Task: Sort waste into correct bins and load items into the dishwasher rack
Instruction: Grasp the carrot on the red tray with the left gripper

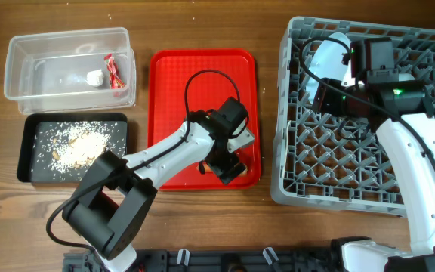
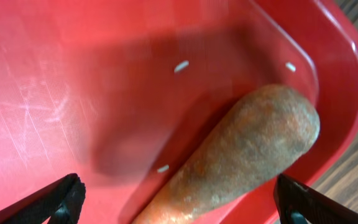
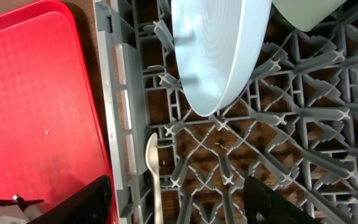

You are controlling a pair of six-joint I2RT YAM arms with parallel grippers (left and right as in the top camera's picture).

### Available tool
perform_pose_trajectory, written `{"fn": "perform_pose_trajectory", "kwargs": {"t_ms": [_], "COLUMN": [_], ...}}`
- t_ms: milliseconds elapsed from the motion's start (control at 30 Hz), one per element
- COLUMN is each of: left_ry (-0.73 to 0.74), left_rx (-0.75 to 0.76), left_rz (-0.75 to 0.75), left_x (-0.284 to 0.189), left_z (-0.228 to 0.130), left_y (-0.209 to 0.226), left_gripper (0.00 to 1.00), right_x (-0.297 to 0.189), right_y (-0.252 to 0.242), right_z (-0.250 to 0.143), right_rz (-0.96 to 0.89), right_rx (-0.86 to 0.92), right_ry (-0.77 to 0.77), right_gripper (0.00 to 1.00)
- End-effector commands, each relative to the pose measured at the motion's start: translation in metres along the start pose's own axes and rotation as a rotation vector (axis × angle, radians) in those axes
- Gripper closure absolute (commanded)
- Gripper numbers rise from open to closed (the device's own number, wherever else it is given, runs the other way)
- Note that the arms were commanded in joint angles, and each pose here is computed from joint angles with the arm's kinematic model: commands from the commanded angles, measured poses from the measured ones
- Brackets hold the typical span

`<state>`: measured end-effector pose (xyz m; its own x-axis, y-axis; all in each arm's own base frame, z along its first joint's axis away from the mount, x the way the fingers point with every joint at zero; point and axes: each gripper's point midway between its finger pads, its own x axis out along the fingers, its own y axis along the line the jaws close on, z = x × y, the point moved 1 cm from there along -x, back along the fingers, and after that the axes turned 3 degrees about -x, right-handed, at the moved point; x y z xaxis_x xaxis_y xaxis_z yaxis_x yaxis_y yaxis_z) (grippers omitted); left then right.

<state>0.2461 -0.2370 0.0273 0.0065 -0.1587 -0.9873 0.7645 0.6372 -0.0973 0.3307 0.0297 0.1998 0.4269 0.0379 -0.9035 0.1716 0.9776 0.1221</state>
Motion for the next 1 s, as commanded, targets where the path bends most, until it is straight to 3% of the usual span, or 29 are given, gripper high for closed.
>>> {"fn": "perform_pose_trajectory", "kwargs": {"t_ms": [0,867,967], "left_ry": [0.018,0.083,0.089], "left_rx": [0.018,0.000,-0.015], "left_rz": [0.003,-0.045,-0.050], "left_x": [0.006,0.029,0.030], "left_z": [-0.004,-0.014,-0.015], "left_y": [0.000,-0.005,-0.006], "left_gripper": [0.02,0.05,0.09], "right_x": [-0.002,-0.002,-0.002], "right_y": [-0.001,-0.002,-0.002], "right_z": [0.000,-0.002,-0.002], "right_rz": [0.001,-0.002,-0.002], "right_rx": [0.002,0.002,0.002], "right_ry": [-0.006,0.005,0.004], "right_gripper": [0.31,0.31,0.31]}}
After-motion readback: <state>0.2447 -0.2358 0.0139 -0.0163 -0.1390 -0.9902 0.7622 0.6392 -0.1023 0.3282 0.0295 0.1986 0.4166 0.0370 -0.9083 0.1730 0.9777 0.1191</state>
